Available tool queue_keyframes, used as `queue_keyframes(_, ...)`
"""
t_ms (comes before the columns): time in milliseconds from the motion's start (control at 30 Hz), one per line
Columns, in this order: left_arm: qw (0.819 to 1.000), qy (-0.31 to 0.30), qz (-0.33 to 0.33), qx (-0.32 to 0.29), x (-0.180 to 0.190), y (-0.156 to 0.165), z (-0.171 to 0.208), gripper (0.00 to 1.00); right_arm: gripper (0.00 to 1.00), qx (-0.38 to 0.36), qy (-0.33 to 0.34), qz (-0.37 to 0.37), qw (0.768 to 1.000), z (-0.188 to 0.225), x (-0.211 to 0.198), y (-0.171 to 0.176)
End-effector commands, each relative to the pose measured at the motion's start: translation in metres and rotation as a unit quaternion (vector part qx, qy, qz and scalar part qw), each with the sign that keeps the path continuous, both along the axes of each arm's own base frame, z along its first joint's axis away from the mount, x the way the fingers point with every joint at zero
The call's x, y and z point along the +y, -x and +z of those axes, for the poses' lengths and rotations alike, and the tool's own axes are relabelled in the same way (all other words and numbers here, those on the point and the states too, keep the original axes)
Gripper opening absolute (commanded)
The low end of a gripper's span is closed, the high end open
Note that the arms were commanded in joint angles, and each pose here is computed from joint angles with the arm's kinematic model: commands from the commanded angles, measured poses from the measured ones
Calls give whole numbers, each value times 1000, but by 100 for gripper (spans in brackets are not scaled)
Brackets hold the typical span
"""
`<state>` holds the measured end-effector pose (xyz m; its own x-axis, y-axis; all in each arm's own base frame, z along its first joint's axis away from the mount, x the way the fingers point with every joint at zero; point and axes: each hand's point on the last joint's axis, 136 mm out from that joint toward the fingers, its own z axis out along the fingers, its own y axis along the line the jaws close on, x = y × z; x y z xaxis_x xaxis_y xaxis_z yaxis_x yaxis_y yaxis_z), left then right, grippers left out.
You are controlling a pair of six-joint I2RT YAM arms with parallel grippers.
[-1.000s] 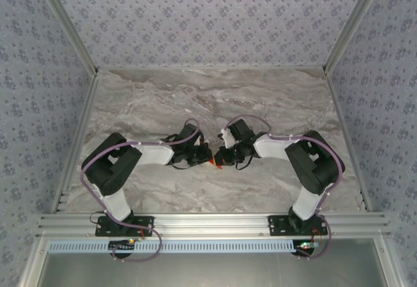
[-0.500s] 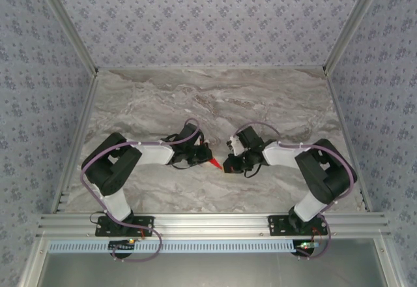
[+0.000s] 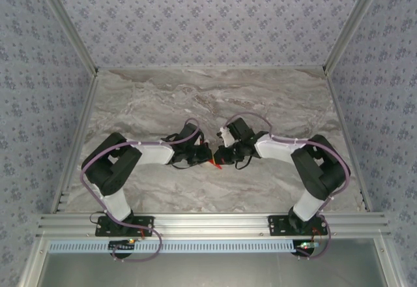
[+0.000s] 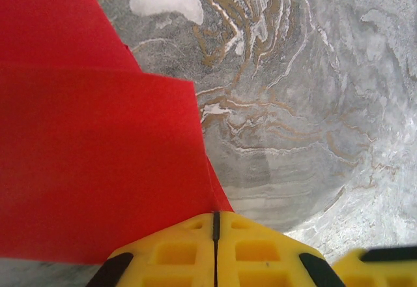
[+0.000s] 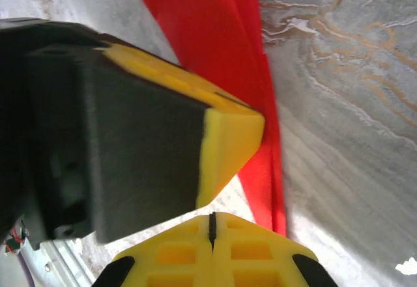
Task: Fold a paper plane with a square sheet of paper (pick it up from the middle)
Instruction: Fold the wing for the fifth time at the center of the table.
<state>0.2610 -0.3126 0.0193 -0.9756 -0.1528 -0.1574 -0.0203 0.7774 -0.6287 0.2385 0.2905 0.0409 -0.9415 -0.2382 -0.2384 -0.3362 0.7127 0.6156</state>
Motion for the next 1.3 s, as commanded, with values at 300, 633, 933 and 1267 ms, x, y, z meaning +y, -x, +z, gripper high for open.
queue_keyframes(300,998,-57,-33,-11,18,2,-11,13,0,42,74,-10,996,-52,-29,14)
queue_keyframes(633,988,-57,-93,-113,24,-27,42,26,0,64,97,-13,993,-67,-46,26)
queue_keyframes(933,989,-54,-76,-118,40,-37,34,27,0,69,97,-12,993,-71,-45,26)
queue_keyframes(1267,986,-85,-76,-123,52,-43,11,23,0,74,98,-10,992,-72,-46,29)
